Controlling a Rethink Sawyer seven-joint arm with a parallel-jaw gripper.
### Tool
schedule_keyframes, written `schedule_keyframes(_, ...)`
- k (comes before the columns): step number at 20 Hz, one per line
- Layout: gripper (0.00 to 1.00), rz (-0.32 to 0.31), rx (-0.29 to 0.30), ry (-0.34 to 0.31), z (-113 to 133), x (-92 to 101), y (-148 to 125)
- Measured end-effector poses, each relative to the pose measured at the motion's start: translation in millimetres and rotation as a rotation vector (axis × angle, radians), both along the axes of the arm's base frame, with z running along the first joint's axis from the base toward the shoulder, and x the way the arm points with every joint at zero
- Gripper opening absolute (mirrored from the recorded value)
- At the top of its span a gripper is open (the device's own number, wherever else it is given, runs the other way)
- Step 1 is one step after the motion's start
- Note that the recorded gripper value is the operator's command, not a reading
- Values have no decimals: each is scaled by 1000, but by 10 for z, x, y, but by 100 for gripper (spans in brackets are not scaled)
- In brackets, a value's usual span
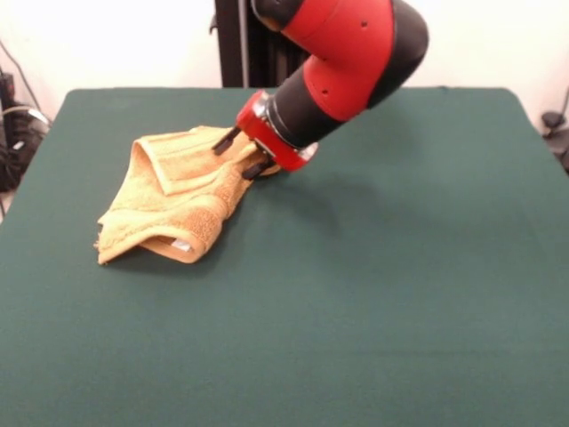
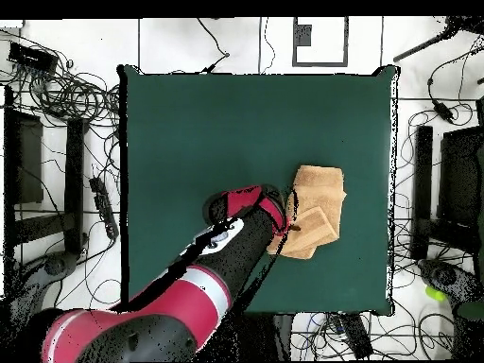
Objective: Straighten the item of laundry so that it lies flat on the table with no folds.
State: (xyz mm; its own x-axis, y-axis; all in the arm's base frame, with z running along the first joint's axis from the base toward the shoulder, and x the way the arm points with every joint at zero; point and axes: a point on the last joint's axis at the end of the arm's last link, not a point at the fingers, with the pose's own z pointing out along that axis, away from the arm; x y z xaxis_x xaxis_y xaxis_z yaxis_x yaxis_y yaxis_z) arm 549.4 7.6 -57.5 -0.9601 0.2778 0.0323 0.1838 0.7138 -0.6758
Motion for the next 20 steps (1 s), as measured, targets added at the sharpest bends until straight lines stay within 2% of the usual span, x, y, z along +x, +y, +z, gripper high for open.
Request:
schedule_keyframes(3,100,-38,45,-27,37,-2,-79)
schedule_keyframes(4,100,-73,80,-44,60,2,-145)
schedule_keyframes(7,100,-135,134,-68,98,9,-264)
schedule_keyframes(9,100,-235,213,-92,149,23,-468)
schedule_keyframes(10,100,-258,233,-97,159,27,-517)
schedule_keyframes(11,100,-325,291,-111,185,32,-666)
schedule_keyframes(12,100,-352,315,-117,197,32,-731)
schedule_keyframes(16,100,-447,400,-136,248,-18,-1027)
schedule_keyframes(20,100,-488,451,-138,278,-108,-1209)
